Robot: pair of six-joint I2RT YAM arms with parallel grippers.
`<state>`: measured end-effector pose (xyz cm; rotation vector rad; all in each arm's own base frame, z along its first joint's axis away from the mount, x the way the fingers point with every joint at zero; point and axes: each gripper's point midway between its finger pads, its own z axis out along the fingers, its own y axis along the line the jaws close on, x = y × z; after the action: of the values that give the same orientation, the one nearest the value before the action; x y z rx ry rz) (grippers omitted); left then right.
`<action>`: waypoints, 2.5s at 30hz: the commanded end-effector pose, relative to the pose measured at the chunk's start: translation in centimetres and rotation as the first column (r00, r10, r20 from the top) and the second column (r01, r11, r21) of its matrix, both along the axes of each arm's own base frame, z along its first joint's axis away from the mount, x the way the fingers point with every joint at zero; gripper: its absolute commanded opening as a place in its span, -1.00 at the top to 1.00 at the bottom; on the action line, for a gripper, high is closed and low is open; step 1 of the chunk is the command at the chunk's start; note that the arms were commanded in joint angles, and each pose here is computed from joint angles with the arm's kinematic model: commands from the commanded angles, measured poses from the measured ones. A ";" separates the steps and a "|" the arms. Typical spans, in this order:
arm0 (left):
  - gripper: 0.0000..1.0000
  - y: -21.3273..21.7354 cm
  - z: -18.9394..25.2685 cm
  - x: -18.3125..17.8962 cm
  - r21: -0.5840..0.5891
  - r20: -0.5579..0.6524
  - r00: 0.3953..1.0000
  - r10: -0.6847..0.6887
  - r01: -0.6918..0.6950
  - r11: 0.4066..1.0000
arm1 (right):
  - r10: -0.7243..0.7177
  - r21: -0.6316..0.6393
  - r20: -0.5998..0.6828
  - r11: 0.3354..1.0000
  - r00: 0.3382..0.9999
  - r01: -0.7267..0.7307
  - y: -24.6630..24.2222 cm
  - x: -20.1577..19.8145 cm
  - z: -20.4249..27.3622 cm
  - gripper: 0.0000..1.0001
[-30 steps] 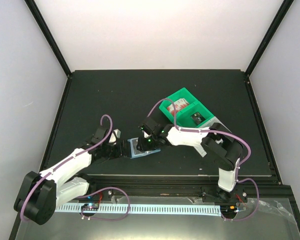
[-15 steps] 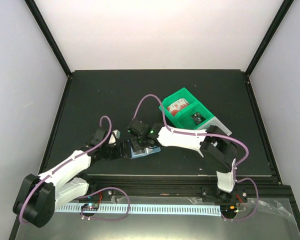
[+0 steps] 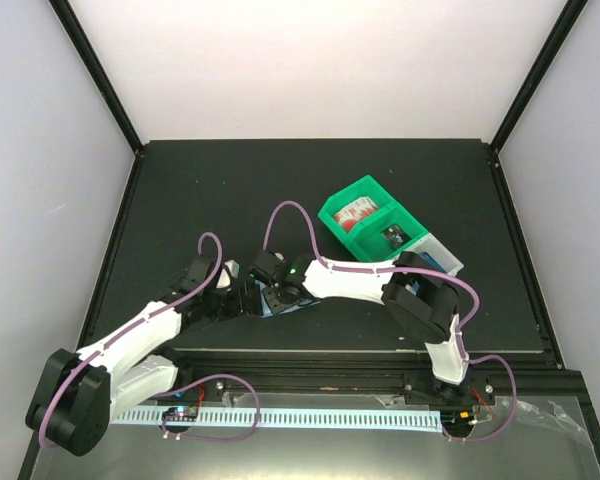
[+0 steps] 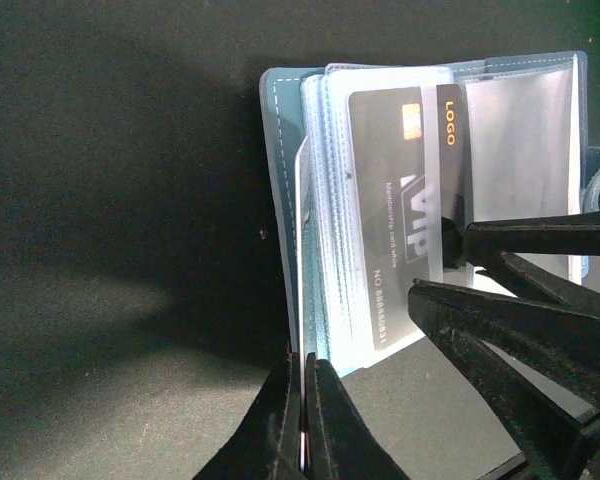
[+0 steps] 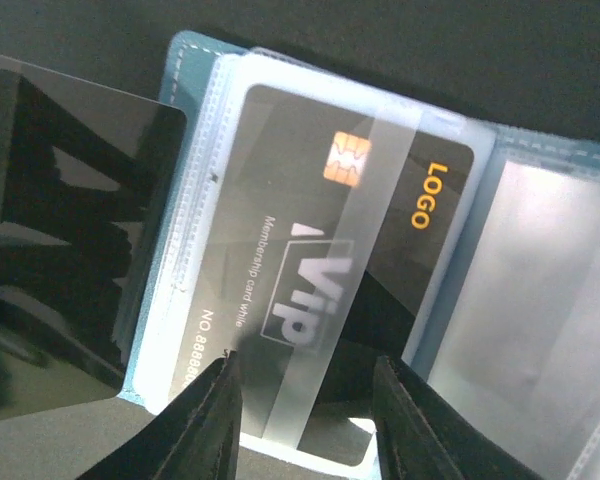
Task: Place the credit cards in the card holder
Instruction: Insert the credit card into the card holder, then turn over the card slot in the card holder.
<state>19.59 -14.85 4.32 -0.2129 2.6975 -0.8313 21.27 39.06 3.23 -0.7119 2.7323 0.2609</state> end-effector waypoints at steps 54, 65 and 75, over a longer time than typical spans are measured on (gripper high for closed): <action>0.97 0.5 -0.5 -0.4 0.009 -0.013 1.000 0.023 -0.023 1.000 | 0.038 0.039 0.023 0.998 0.999 -0.039 1.2 -0.6 -0.8 -0.47; 0.97 0.5 -0.6 -0.4 0.010 -0.013 1.000 0.024 -0.023 1.000 | 0.010 0.094 -0.014 0.996 1.000 -0.009 1.0 -0.5 -0.5 -0.43; 0.97 0.6 -0.5 -0.4 0.014 -0.012 1.000 0.028 -0.028 1.000 | -0.039 0.006 0.030 0.999 0.999 0.039 -0.5 0.5 -1.0 -0.21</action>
<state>19.52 -14.83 4.34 -0.2258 2.6902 -0.8390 21.06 40.12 2.63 -0.7011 2.7041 0.3648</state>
